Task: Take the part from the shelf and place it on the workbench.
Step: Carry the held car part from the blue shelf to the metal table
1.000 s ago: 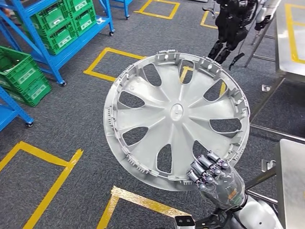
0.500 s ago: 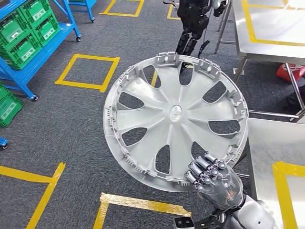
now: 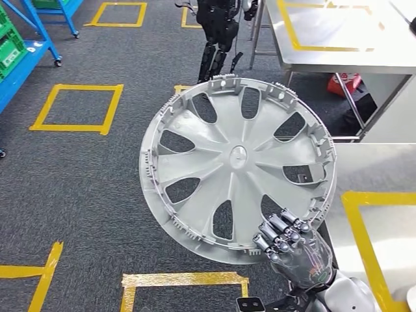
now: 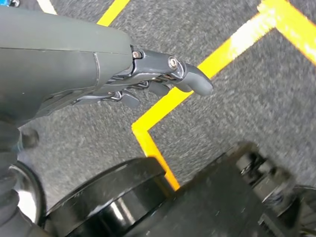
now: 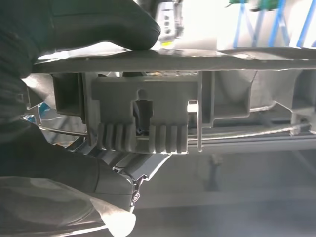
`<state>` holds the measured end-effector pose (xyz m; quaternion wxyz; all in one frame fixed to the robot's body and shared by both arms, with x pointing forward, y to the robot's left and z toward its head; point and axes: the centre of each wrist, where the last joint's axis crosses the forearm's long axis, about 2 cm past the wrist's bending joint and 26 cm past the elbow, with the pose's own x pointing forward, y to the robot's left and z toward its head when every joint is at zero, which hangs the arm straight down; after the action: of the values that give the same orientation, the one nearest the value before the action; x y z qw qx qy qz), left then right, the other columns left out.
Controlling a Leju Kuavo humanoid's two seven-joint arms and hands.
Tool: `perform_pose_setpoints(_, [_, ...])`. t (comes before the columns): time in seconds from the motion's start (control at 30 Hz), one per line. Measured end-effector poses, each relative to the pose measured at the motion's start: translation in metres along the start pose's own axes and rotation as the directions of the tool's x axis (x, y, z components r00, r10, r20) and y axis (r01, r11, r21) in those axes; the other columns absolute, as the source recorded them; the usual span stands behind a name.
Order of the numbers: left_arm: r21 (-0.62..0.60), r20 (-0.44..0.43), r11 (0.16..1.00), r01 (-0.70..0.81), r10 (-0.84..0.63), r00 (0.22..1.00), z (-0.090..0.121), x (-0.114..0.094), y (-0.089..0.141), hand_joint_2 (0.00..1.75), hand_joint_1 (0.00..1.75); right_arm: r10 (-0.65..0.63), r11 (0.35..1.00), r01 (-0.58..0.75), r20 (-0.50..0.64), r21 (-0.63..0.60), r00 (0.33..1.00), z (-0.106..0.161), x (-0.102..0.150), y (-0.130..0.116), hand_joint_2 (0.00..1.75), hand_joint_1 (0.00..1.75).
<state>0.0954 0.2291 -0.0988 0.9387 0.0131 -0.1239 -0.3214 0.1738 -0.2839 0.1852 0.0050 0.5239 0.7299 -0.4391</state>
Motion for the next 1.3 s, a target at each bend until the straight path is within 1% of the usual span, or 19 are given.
perform_pose_setpoints(0.87, [0.001,-0.004,1.000,0.005,-0.005,1.000,-0.0002,-0.0002,0.0027,1.75,0.00,-0.005,1.000,0.006,-0.037,0.008,0.999,0.0020,0.0024,-0.0006,1.75,1.68])
perform_pose_setpoints(1.3, [-0.005,-0.007,1.000,0.007,-0.007,1.000,0.0000,-0.0021,-0.0007,1.75,0.00,-0.011,1.000,0.012,-0.049,0.011,0.999,0.0022,0.0038,0.0003,1.75,1.68])
